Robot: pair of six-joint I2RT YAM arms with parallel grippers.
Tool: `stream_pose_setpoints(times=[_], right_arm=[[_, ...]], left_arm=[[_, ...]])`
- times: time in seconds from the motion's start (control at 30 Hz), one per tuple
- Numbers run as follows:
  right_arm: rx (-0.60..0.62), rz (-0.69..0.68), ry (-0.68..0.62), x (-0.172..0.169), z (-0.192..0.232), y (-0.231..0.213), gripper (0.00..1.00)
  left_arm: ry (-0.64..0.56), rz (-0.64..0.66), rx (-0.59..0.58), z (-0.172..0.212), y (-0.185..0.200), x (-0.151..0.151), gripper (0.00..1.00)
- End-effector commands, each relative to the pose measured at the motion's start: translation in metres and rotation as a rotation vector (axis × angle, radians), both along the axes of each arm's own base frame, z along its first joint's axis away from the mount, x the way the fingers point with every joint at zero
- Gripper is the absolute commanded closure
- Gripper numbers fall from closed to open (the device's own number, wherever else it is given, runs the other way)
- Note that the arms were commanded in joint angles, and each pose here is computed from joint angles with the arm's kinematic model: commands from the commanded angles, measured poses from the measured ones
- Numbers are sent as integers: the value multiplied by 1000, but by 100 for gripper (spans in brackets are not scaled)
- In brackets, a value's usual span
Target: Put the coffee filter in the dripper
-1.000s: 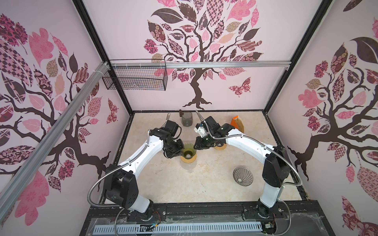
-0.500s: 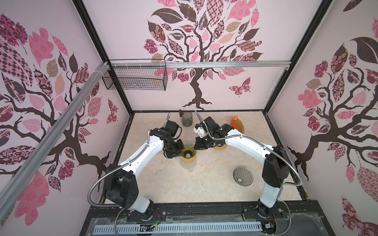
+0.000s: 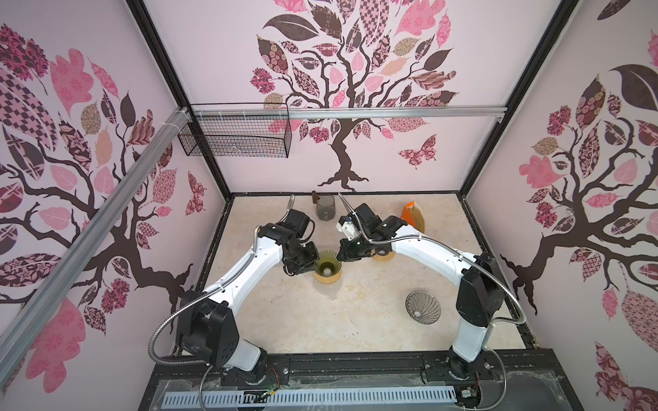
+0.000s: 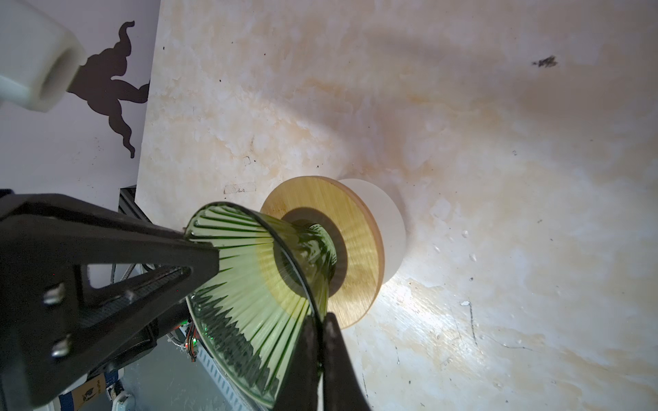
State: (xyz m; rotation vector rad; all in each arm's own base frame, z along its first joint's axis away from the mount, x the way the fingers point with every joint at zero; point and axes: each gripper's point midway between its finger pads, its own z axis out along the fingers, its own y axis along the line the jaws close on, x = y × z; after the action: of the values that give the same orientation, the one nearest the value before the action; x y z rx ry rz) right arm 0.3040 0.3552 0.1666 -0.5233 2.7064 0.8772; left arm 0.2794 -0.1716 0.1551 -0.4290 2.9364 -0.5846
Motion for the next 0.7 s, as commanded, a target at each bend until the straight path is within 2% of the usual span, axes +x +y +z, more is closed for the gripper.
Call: stream_pose_setpoints(times=[0.0, 0.3, 0.67], right_arm=[[-31, 16, -4, 1, -2, 3, 97], [-42, 20, 6, 2, -6, 4, 97], [-36, 25, 21, -4, -19, 2, 97]], left_arm=[[-41, -3, 34, 11, 7, 9, 87], [-35, -14, 37, 7, 5, 11, 96], [-11, -43, 37, -4, 5, 5, 100]])
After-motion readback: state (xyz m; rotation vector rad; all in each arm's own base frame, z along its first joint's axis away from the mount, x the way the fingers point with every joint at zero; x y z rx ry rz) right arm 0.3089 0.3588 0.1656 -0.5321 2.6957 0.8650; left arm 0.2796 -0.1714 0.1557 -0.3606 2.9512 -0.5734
